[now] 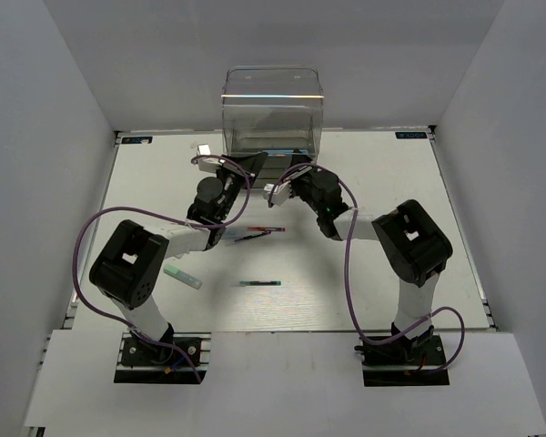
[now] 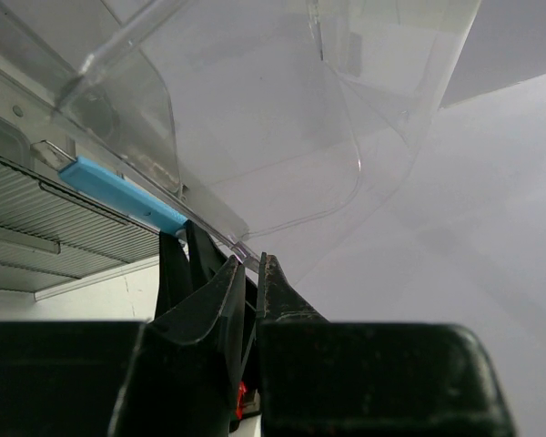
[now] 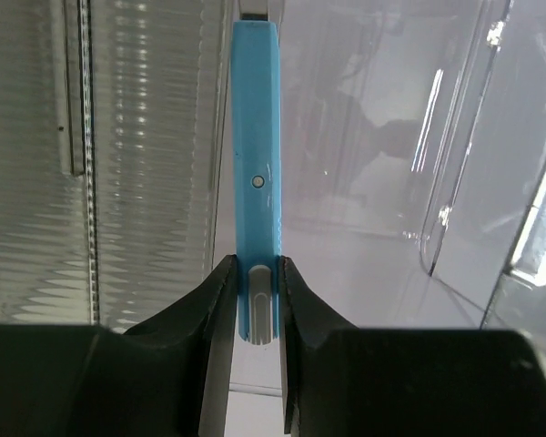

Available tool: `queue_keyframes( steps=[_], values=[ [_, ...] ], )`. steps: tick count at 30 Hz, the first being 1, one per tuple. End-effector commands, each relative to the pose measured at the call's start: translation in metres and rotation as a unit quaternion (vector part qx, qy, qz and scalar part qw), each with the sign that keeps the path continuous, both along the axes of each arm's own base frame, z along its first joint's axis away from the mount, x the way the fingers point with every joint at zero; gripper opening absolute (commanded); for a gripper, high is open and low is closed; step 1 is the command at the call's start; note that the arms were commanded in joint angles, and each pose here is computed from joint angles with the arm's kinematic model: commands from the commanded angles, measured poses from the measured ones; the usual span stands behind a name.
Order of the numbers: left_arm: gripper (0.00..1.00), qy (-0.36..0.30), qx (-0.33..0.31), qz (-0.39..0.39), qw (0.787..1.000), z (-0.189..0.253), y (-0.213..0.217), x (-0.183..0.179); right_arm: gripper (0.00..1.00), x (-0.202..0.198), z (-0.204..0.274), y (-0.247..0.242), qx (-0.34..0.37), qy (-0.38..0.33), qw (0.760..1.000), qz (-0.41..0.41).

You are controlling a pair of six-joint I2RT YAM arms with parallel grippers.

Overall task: Sort the stationery into containers
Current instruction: Place the stationery in the storage box.

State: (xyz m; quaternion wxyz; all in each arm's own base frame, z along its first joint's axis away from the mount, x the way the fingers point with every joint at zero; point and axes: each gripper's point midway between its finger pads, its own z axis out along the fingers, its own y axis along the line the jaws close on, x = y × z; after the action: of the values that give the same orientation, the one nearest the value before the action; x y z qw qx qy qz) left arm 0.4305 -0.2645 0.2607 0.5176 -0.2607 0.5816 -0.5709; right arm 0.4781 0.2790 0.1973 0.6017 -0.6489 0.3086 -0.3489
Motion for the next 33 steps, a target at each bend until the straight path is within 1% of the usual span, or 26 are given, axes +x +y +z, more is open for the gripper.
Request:
queue_keyframes(
  steps=[1, 5, 8, 12, 17, 18, 19, 23, 28, 33],
  values=[
    [0.0, -0.068, -0.03, 0.007, 0.997, 0.054, 0.009, -0.013, 0.0, 0.009, 0.02, 0.0, -0.027, -0.03, 0.999, -0.002],
    [0.0, -0.072, -0.032, 0.007, 0.997, 0.056, 0.01, -0.014, 0.0, 0.01, 0.018, 0.0, -0.062, -0.038, 0.997, 0.006],
    [0.0, -0.072, -0.032, 0.007, 0.997, 0.056, 0.01, -0.014, 0.0, 0.012, 0.012, 0.001, -0.087, -0.03, 0.996, 0.011],
    [0.0, -0.072, -0.032, 0.007, 0.997, 0.056, 0.01, -0.014, 0.0, 0.017, 0.015, 0.0, -0.095, -0.04, 0.995, 0.009],
    [0.0, -0.072, -0.032, 0.007, 0.997, 0.056, 0.01, -0.014, 0.0, 0.02, 0.024, 0.0, -0.083, -0.05, 0.995, 0.006],
    [0.0, -0.068, -0.03, 0.007, 0.997, 0.052, 0.009, -0.012, 0.03, 0.02, 0.027, -0.001, -0.077, -0.051, 0.996, 0.006],
    [0.0, -0.068, -0.03, 0.007, 0.997, 0.052, 0.009, -0.012, 0.12, 0.019, 0.026, 0.002, -0.068, -0.046, 0.997, 0.008],
    [0.0, -0.068, -0.03, 0.007, 0.997, 0.052, 0.009, -0.012, 0.29, 0.015, 0.031, 0.0, -0.055, -0.043, 0.997, 0.013],
    [0.0, -0.068, -0.03, 0.007, 0.997, 0.052, 0.008, -0.01, 0.4, 0.007, 0.033, 0.003, -0.04, -0.046, 0.998, 0.035],
    [0.0, -0.068, -0.03, 0.007, 0.997, 0.052, 0.008, -0.01, 0.44, 0.003, 0.045, 0.001, -0.015, -0.049, 0.998, 0.038]
  ],
)
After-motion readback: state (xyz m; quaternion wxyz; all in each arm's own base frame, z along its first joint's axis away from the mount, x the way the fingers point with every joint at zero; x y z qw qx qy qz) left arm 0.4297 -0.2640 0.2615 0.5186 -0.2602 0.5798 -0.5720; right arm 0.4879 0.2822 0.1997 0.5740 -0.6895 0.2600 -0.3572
